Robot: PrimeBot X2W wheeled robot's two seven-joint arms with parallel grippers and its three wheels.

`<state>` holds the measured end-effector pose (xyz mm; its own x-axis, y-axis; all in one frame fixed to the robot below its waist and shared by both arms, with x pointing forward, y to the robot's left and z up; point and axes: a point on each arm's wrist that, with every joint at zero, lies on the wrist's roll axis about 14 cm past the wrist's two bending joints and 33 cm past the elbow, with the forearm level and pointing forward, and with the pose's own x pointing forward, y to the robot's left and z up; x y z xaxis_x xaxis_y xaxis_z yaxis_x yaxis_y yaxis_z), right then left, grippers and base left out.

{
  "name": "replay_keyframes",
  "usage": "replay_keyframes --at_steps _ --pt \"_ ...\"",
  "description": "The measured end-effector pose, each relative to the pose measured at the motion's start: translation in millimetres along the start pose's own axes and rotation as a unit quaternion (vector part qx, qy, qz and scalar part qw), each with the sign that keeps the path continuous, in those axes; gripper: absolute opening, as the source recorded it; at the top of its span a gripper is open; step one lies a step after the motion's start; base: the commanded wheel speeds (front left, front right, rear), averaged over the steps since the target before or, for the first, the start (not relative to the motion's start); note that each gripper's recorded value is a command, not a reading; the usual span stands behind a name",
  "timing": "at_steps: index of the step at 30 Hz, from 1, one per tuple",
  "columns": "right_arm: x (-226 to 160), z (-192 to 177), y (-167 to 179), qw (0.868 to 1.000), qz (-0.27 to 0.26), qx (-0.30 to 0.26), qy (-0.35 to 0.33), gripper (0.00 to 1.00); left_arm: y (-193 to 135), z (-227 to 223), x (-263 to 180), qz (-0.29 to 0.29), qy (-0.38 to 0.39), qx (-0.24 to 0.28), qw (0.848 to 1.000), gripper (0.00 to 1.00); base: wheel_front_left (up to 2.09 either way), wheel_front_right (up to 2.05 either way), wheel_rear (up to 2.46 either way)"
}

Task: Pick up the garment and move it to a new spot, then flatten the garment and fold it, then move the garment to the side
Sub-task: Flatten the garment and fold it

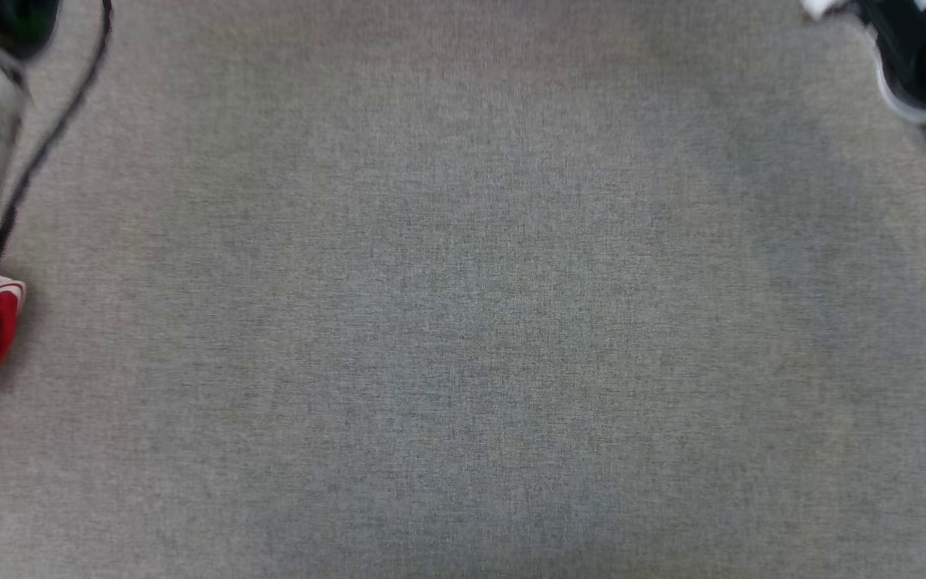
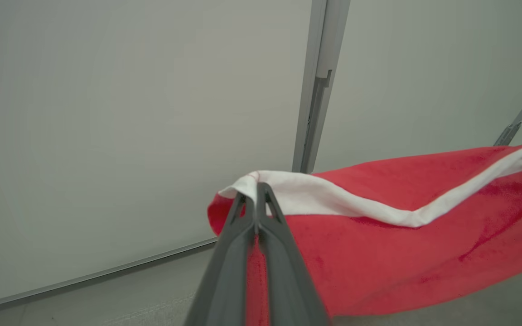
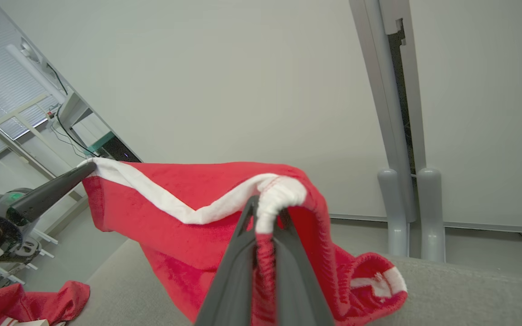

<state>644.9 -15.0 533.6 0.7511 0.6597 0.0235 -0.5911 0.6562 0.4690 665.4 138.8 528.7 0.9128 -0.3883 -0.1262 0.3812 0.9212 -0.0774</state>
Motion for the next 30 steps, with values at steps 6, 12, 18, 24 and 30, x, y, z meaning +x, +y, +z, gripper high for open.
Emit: replay_keyframes --at_steps 6,12,18,24,30 --pt "-42.9 -34.5 17.9 0.998 -0.009 0.01 0.055 0.13 -3.8 -35.1 -53.9 -0.003 0.075 0.006 0.997 0.0 0.0 0.0 0.0" --pt "-97.1 -53.5 58.1 0.996 0.004 0.039 0.084 0.0 -30.6 -56.8 -118.2 -0.03 0.129 -0.035 0.991 0.0 0.0 0.0 0.0" --pt "-149.8 -58.9 87.6 0.993 0.011 0.049 0.106 0.0 -72.1 -72.2 -182.8 -0.072 0.175 -0.093 0.977 0.0 0.0 0.0 0.0" --pt "-203.7 -69.4 97.3 0.989 -0.002 0.067 0.129 0.0 -110.3 -74.6 -238.8 -0.094 0.197 -0.118 0.969 0.0 0.0 0.0 0.0" --pt "-246.7 -79.9 89.9 0.986 -0.033 0.095 0.132 0.0 -135.3 -66.6 -276.6 -0.105 0.199 -0.142 0.964 0.0 0.0 0.0 0.0"
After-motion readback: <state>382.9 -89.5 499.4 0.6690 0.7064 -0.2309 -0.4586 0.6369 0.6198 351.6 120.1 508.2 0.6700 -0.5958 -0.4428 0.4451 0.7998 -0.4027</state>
